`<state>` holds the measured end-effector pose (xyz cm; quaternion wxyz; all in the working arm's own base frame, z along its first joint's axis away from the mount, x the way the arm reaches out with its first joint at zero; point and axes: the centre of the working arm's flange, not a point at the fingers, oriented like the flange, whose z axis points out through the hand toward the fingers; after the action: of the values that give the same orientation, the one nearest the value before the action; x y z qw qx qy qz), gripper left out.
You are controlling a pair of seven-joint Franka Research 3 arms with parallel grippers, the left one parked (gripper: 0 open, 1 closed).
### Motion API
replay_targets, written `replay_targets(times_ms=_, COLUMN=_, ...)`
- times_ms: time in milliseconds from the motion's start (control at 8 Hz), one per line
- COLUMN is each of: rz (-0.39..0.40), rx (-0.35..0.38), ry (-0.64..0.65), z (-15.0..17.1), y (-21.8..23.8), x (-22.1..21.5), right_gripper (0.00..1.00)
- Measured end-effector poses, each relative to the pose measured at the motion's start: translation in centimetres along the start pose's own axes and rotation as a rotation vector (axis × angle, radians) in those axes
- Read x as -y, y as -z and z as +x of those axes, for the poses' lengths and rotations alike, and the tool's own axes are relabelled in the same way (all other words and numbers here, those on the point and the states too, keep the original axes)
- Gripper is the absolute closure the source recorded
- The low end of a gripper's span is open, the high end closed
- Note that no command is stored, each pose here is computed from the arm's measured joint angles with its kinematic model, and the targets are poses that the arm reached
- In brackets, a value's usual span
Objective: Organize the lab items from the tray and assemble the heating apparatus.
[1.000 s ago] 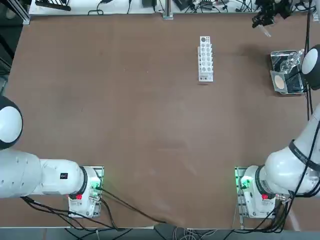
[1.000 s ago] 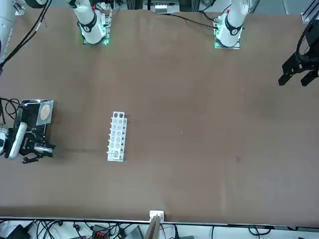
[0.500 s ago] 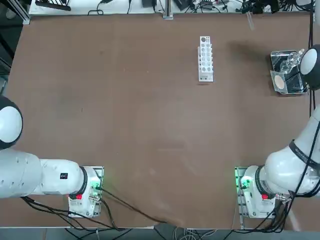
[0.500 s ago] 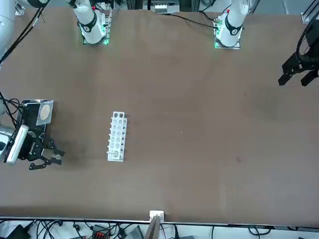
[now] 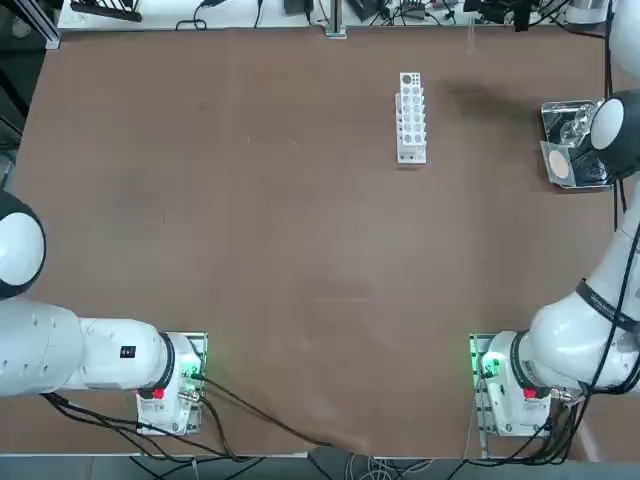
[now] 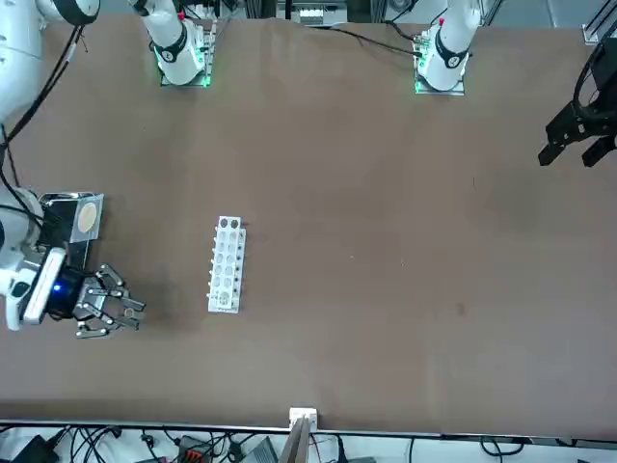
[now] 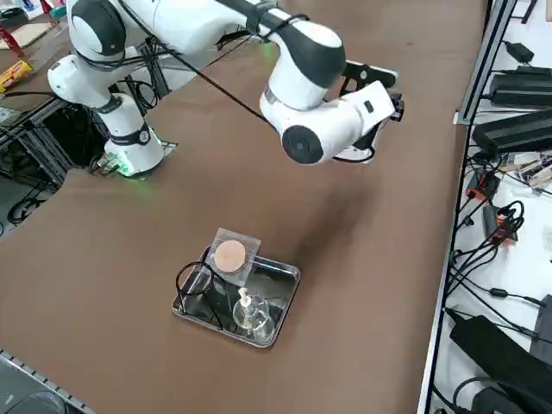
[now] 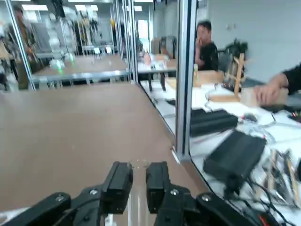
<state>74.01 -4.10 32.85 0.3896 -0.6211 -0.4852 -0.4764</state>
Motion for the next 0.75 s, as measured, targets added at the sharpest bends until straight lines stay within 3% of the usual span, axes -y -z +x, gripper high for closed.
replay_targets(times_ms=375, rz=0.046, rx=-0.098, ry=0.005, z=0.8, y=-1.1, x=0.6, right_gripper=0.77)
replay_targets(times_ms=750, rz=0.088, rx=-0.224, ry=-0.018, z=2.4, y=-5.5, x=1.7, right_gripper=0.77)
